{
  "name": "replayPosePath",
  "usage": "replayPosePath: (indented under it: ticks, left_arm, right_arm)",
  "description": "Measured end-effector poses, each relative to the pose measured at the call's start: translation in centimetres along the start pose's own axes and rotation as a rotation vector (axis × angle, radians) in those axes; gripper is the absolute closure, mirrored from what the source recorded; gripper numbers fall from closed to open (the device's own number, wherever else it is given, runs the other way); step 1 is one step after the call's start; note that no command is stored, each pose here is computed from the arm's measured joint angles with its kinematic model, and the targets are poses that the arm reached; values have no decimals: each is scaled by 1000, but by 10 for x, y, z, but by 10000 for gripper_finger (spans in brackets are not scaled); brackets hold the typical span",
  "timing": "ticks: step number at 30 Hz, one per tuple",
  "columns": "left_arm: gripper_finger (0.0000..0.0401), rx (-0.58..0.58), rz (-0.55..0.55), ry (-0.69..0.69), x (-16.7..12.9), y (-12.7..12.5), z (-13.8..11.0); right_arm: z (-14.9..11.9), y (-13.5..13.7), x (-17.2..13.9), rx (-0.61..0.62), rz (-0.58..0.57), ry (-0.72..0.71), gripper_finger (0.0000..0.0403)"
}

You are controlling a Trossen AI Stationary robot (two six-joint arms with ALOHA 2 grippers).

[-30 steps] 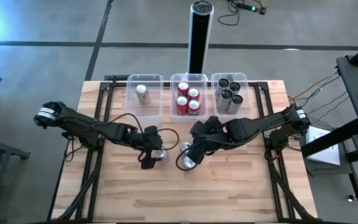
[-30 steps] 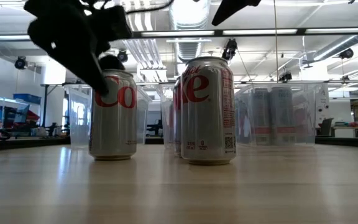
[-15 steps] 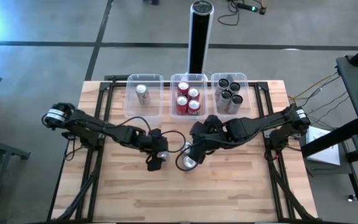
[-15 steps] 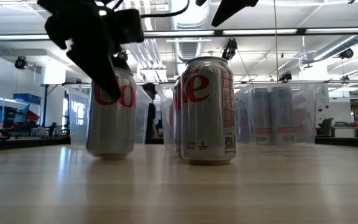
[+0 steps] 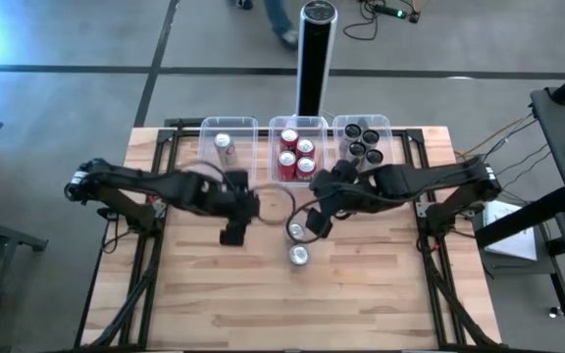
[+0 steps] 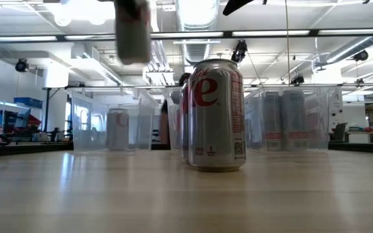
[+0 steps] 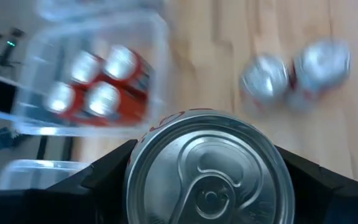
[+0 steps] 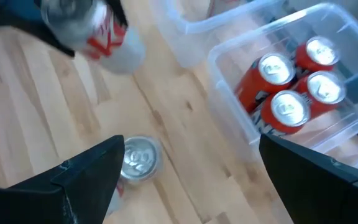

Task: Sort soda cans
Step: Put the red-silver soda can into the left white bin

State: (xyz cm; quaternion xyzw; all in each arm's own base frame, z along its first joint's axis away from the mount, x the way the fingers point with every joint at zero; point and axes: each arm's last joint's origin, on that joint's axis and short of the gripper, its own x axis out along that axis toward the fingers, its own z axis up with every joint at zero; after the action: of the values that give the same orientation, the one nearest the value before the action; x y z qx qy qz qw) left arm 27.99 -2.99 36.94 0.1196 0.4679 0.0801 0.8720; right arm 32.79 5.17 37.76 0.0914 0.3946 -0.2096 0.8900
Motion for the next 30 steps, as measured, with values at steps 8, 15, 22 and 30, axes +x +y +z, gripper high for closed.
replayPosePath:
  ticks: [8, 15, 22, 30]
  left_arm:
    - [122, -206, 159, -53, -47, 82, -15]
    - [122, -361, 240, 208, 3, 127, -63]
    - [122, -451, 238, 279, 56, 123, -89]
    - [122, -614, 282, 291, 98, 127, -112]
  right_arm:
    - [0, 1, 2, -3, -2, 4, 35]
    - [-1, 3, 7, 12, -6, 15, 35]
    - [-1, 3, 7, 43, -7, 17, 35]
    - [-1, 2, 8, 46, -10, 17, 35]
